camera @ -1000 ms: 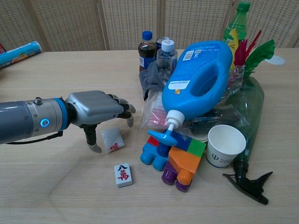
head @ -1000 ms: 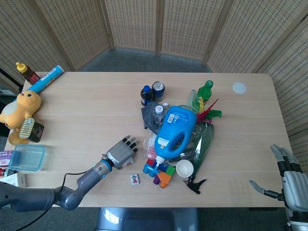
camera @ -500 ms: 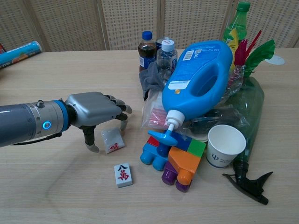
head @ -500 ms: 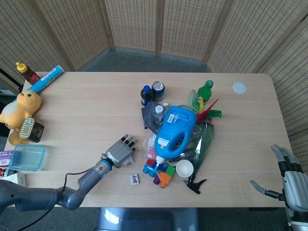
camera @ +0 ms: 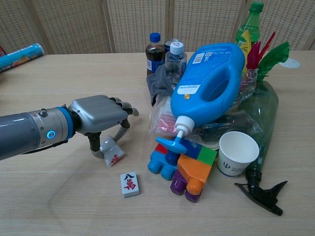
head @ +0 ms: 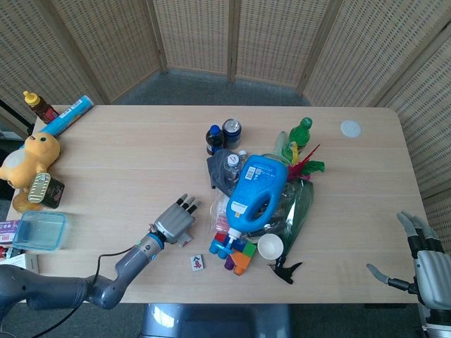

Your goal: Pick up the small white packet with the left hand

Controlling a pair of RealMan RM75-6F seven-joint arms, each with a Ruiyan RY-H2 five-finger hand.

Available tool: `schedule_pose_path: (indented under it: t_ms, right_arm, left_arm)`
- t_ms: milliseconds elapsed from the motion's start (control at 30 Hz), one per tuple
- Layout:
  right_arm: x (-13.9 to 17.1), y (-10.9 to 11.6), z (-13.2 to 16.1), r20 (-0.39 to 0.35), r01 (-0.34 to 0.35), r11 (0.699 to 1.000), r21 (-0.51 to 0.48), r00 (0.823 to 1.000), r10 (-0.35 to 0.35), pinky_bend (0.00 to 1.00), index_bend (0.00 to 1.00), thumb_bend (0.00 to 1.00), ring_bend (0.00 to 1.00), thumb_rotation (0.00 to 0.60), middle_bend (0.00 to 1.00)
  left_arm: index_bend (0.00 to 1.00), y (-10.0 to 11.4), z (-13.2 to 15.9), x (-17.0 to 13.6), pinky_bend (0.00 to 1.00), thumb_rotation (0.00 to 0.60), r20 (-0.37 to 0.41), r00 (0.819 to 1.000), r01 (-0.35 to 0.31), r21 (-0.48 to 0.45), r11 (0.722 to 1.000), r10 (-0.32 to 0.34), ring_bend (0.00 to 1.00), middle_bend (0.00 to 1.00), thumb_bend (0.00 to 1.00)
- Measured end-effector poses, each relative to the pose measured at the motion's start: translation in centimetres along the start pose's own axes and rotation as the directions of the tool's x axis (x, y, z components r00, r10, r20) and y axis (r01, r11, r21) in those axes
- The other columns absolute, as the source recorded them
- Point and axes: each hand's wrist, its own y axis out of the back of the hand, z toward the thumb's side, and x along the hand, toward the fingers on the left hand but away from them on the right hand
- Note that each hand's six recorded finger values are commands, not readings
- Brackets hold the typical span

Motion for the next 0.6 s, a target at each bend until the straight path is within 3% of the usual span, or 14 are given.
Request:
schedule_pose_path:
  t_ms: [333, 600]
  right_arm:
    - [0.0, 0.0, 0.0, -0.001, 0.001, 1.0, 0.002, 1.0, -0.001, 0.0, 0.0, 0.0, 0.0, 0.374, 0.0]
    - [0.2, 0.1, 0.2, -0.007, 0.001, 1.0, 0.006, 1.0, -0.001, 0.0, 0.0, 0.0, 0.0, 0.373, 0.0]
  left_arm:
    - [0.63, 2.2, -1.2, -1.0, 0.0, 0.6, -0.008, 0.999, -0.048, -0.021, 0.999, 0.048, 0.0, 0.0, 0.0]
    - [0.62, 7.5, -4.3, -3.1, 0.0, 0.6, -0.046, 0.989, -0.142, -0.009, 0.99, 0.141, 0.0, 0.0, 0.0]
